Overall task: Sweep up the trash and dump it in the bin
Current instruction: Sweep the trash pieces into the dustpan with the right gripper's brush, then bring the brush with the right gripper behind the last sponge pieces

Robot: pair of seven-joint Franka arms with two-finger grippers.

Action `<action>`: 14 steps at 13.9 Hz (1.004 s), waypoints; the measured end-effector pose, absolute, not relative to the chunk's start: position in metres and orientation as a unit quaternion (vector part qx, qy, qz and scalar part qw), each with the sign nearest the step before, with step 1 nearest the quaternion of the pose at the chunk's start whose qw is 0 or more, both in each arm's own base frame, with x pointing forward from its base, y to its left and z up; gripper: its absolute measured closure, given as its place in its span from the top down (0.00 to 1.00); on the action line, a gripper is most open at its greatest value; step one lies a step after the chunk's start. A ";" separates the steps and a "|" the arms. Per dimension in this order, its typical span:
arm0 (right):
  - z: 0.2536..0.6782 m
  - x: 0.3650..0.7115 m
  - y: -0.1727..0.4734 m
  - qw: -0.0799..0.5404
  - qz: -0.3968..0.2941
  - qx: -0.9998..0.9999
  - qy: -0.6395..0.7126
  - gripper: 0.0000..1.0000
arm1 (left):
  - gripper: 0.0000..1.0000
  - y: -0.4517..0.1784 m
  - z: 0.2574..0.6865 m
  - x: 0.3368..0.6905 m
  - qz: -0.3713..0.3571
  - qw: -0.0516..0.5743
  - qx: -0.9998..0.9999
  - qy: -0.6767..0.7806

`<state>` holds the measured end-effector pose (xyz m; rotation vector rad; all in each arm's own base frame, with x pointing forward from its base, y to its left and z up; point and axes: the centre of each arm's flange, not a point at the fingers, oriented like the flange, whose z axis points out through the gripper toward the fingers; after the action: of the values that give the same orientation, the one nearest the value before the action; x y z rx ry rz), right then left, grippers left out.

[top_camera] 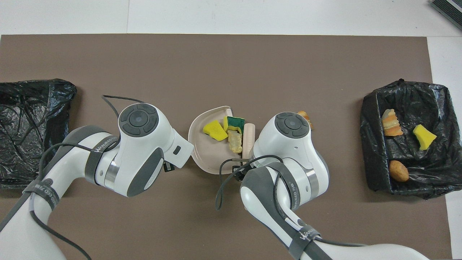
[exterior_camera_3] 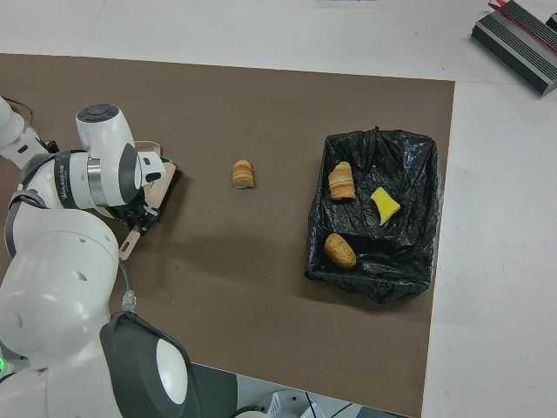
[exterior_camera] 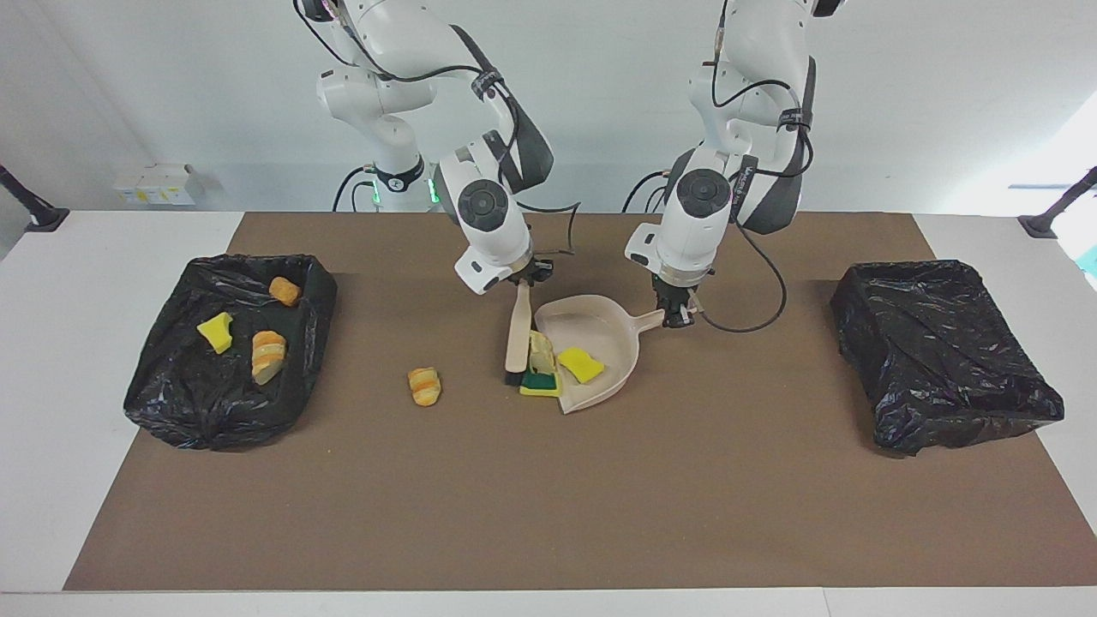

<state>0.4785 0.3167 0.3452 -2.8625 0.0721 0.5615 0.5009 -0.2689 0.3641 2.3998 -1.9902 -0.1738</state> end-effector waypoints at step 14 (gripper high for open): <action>0.396 0.530 0.203 0.009 0.154 -0.988 -0.024 0.26 | 0.31 -0.269 0.364 0.500 -0.055 0.009 0.769 -0.637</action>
<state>0.5297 0.2027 0.3955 -3.0844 -0.0742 0.4819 0.5004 -0.2687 0.3641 2.4020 -1.9882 -0.1720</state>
